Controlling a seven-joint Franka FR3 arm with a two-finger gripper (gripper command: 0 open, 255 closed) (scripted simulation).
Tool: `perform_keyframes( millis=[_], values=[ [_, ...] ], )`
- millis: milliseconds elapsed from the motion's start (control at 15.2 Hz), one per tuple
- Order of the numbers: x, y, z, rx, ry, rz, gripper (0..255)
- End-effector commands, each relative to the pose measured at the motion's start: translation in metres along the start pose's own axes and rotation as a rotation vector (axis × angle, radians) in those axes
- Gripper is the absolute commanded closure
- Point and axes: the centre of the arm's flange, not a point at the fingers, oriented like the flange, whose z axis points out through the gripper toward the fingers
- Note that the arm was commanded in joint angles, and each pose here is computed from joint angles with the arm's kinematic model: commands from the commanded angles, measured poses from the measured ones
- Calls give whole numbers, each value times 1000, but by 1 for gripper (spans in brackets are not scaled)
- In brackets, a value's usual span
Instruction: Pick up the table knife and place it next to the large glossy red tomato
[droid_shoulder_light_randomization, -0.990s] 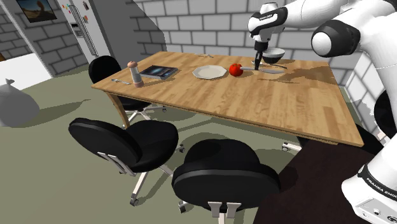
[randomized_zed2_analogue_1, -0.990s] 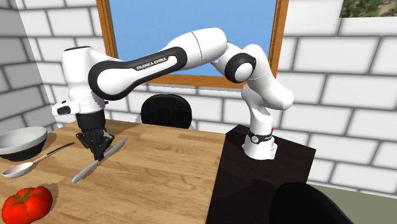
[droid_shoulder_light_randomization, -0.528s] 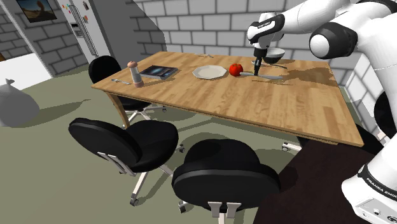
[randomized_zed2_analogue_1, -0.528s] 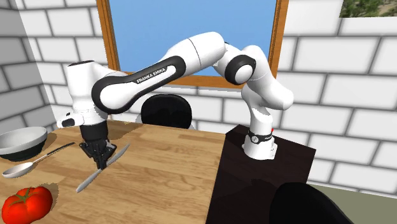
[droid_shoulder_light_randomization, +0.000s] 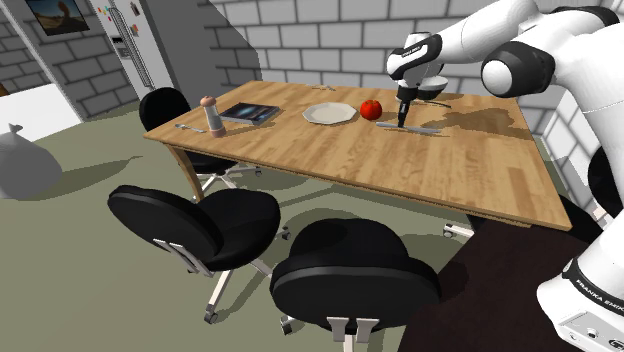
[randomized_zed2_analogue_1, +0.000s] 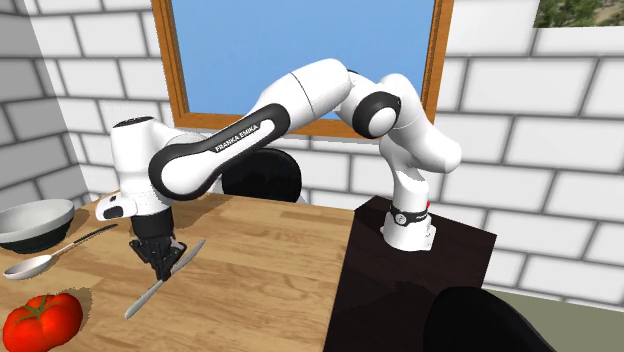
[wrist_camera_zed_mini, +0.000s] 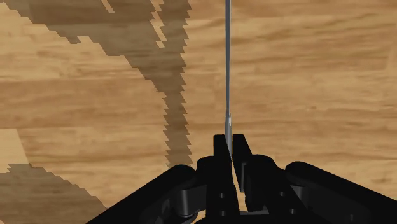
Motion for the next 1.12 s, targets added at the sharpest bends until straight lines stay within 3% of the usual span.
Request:
perform_keyframes(
  millis=[0, 396, 462, 792, 1056],
  values=[
    [0, 0, 3, 0, 0, 0, 255],
    [0, 0, 3, 0, 0, 0, 255],
    [0, 0, 3, 0, 0, 0, 0],
    [0, 0, 3, 0, 0, 0, 0],
    [0, 0, -47, 0, 0, 0, 0]
  ],
)
